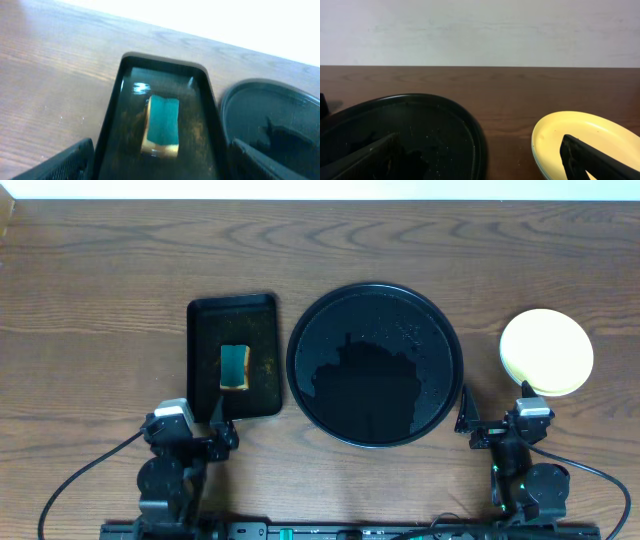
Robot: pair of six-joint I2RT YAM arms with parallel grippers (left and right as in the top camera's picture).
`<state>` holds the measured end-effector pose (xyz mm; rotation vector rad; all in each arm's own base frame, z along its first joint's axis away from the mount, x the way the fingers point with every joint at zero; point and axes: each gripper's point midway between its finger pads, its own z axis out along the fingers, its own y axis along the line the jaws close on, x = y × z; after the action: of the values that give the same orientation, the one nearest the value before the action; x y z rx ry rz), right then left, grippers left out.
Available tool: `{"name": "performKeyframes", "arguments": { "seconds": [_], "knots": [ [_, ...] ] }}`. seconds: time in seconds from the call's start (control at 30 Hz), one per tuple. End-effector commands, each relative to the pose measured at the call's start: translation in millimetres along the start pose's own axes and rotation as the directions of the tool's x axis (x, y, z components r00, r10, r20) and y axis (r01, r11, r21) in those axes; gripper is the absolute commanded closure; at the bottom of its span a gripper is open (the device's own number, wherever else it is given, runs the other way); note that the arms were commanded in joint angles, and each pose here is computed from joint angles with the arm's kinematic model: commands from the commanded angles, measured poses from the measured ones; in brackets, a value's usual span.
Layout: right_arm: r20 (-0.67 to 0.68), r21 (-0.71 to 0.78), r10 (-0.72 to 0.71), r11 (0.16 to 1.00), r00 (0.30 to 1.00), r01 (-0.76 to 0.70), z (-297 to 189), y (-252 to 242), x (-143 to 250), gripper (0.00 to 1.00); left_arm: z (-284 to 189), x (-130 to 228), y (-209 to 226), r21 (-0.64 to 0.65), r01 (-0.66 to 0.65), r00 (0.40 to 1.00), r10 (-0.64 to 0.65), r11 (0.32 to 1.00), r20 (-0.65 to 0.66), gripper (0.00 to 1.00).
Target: Clean dirty plates on tray and stack at the side
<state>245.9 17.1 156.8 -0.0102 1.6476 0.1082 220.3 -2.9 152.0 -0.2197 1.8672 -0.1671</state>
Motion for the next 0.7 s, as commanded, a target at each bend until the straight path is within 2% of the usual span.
{"name": "performKeyframes", "arguments": {
  "seconds": [0.0, 0.1, 0.17, 0.3, 0.67],
  "knots": [
    [0.001, 0.002, -0.012, 1.000, 1.000, 0.012, 0, -1, 0, 0.01, 11, -11, 0, 0.015, -0.015, 0.992, 0.013, 1.000, 0.127, 0.15],
    [0.002, 0.002, -0.012, 1.000, 1.000, 0.012, 0, -1, 0, 0.01, 16, -24, -4, 0.029, -0.073, 0.968, 0.064, 0.997, 0.242, 0.15],
    [0.001, 0.002, -0.012, 1.000, 1.000, 0.012, 0, -1, 0, 0.01, 20, -22, -3, 0.030, -0.086, 0.961, 0.074, 0.996, 0.268, 0.15],
    [0.001, 0.002, -0.012, 1.000, 1.000, 0.012, 0, -1, 0, 0.01, 27, 8, 4, 0.012, -0.086, 0.986, 0.084, 0.996, 0.145, 0.15],
    [0.002, 0.002, -0.012, 1.000, 1.000, 0.012, 0, -1, 0, 0.01, 27, 7, 4, 0.010, -0.086, 0.985, 0.083, 0.996, 0.150, 0.15]
  ]
}}
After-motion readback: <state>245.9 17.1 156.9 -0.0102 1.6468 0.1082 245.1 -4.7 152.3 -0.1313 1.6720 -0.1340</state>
